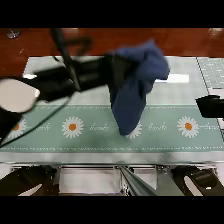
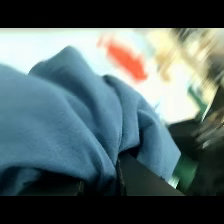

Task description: Fold the shirts.

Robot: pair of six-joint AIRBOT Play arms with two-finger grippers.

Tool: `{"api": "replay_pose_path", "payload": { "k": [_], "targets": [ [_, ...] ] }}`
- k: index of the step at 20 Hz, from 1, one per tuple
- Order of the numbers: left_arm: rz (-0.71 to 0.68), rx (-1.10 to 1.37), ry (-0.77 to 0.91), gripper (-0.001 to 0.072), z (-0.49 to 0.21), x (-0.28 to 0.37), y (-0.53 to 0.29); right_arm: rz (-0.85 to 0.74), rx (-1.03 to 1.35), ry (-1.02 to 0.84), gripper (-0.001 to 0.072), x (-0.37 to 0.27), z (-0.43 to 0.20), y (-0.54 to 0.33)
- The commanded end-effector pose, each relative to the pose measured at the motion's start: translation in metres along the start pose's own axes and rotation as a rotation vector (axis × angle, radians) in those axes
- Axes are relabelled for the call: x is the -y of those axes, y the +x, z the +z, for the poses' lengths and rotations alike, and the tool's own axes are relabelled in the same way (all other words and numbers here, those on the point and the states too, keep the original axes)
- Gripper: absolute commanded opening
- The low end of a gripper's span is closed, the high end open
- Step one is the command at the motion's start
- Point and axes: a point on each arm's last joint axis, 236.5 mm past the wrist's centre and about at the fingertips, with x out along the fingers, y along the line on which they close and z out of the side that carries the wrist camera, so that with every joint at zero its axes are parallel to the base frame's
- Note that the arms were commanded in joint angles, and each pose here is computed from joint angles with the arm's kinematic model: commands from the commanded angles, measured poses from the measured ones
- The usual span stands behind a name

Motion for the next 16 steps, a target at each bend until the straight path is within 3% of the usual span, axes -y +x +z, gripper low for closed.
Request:
{"api": "replay_pose_path", "payload": {
  "k": [1,5,6,7,8,11,13,16],
  "targets": [
    [0.147,-0.237,-0.130,0.0032,-0.114,-0.080,0.016,0.036,-0.042,0.008,0.0606,-0.009,-0.015,0.013],
    [0.339,-0.384,-0.297,0.0036,-0.195,-0.171,-0.015,0.212,-0.080,0.098,0.0605,-0.051,-0.037,0.045],
    [0.368,-0.410,-0.351,0.0148,-0.207,-0.181,-0.022,0.233,-0.103,0.124,0.0605,-0.057,-0.044,0.055],
    [0.379,-0.444,-0.371,0.0526,-0.216,-0.185,-0.027,0.257,-0.142,0.156,0.0606,-0.064,-0.053,0.067],
    [0.380,-0.468,-0.374,0.0703,-0.218,-0.187,-0.031,0.290,-0.199,0.193,0.0607,-0.074,-0.066,0.081],
    [0.360,-0.496,-0.408,0.0701,-0.185,-0.192,-0.053,0.229,-0.297,0.156,0.0610,-0.060,-0.078,0.118],
    [0.346,-0.480,-0.389,0.0701,-0.143,-0.202,-0.088,0.058,-0.267,0.184,0.0626,0.004,-0.049,0.125],
    [0.513,-0.248,-0.469,0.0700,-0.092,-0.259,-0.161,-0.192,-0.257,0.396,0.0625,0.118,-0.054,0.106]
  ]
}}
